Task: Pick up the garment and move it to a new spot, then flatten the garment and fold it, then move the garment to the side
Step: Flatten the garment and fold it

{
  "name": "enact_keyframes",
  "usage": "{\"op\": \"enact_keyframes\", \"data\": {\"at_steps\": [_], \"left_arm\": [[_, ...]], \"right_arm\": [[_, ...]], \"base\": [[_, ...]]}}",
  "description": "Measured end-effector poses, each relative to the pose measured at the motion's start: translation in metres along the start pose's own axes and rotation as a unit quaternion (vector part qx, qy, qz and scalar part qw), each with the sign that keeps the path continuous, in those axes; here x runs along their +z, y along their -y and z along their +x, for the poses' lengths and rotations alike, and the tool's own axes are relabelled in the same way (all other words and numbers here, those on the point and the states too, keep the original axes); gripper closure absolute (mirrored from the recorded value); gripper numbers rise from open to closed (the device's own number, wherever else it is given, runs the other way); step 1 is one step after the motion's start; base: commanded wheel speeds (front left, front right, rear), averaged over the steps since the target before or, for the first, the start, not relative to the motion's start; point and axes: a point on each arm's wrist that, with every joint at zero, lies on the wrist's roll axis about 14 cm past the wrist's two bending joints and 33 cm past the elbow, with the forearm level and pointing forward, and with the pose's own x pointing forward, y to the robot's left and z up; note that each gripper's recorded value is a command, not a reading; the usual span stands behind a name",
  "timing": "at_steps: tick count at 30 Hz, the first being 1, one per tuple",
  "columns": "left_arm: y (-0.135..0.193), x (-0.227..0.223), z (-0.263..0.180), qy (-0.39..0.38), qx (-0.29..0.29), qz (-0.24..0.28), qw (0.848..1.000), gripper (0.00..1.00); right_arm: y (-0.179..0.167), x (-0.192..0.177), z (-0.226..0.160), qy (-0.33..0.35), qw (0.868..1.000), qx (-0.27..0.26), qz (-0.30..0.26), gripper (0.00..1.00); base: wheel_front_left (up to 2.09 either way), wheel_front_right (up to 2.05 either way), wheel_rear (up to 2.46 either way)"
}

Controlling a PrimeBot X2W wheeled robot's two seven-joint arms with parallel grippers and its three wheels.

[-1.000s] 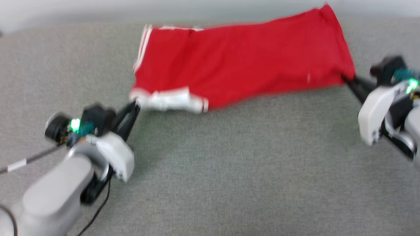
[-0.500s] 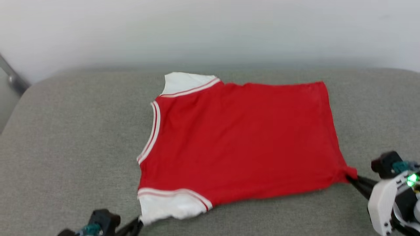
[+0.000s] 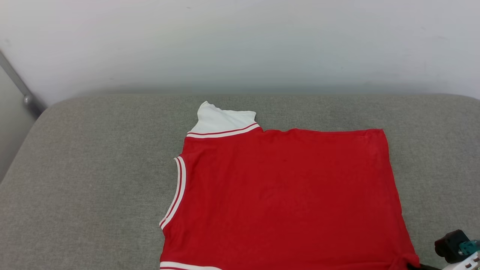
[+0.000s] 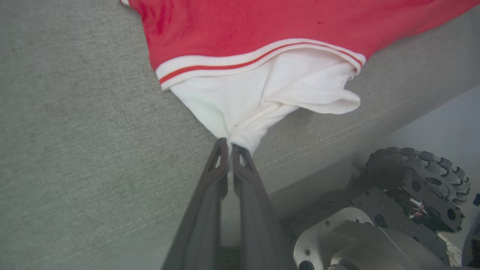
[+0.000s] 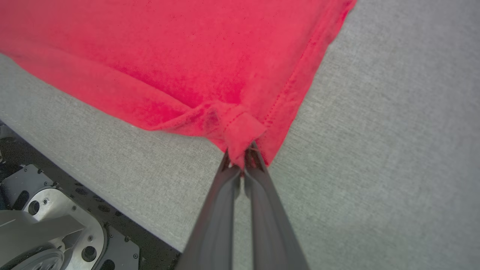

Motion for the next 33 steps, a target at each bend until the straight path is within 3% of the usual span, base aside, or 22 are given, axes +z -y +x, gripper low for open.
{"op": "enact_keyframes", "data": {"at_steps": [7,19,26,33], "left_arm": [[-0.009,0.012,0.008,0.012,0.002,0.022,1.000,1.00],[-0.031,0.114,0.043,0.100,-0.008,0.139,0.985,1.00],[-0.039,0.161,0.074,0.109,-0.020,0.196,0.974,1.00],[-0.055,0.177,0.111,0.096,-0.024,0.211,0.972,1.00]], "right_arm": [[-0.001,0.011,-0.001,0.010,1.000,-0.007,0.004,1.00],[0.016,0.066,0.006,0.059,0.998,-0.031,-0.002,1.00],[0.026,0.080,0.018,0.053,0.998,-0.035,-0.005,1.00],[0.039,0.079,0.038,0.029,0.999,-0.038,0.004,1.00]], "base": [[0.00,0.00,0.00],[0.00,0.00,0.00],[0.00,0.00,0.00],[0.00,0.00,0.00]]}}
